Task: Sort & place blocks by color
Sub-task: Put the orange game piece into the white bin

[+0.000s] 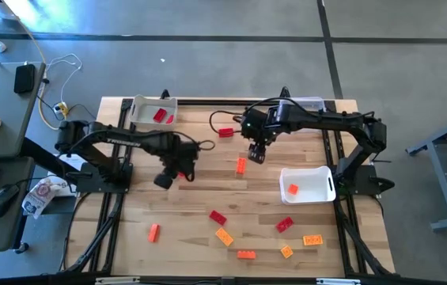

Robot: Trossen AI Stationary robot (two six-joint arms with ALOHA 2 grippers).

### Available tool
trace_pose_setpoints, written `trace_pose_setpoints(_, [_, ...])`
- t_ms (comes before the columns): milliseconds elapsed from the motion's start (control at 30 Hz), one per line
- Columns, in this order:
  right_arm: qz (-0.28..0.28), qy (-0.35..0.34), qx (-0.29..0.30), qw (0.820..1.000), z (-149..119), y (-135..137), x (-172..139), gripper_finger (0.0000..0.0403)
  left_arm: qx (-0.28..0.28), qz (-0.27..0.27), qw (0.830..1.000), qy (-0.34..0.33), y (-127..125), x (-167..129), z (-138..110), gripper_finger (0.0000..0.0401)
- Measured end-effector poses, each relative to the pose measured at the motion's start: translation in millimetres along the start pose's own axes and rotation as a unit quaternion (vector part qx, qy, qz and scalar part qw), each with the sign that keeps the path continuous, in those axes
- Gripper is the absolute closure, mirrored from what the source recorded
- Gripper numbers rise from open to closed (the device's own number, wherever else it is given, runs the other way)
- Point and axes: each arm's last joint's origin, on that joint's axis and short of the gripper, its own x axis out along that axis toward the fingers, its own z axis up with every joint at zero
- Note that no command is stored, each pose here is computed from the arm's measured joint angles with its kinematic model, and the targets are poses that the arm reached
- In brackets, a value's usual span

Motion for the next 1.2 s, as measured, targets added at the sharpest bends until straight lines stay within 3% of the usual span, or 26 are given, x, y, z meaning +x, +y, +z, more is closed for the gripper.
trace_pose_setpoints(300, [0.096,-0.085,-0.161,0.979,13.6,26.9,-0.9,0.0208,-0.013,0.023,0.998,-0.063,20.3,-17.9,8.7,0.0296])
trace_pose_setpoints(633, [0.099,-0.171,-0.321,0.926,23.0,64.1,-4.2,0.0208,-0.041,0.016,0.984,-0.173,23.9,-22.2,28.0,0.0296])
trace_pose_setpoints(1200, [0.091,-0.282,-0.437,0.85,31.7,106.7,-13.7,0.0208,-0.037,-0.024,0.949,-0.313,22.3,-32.9,52.7,0.0292])
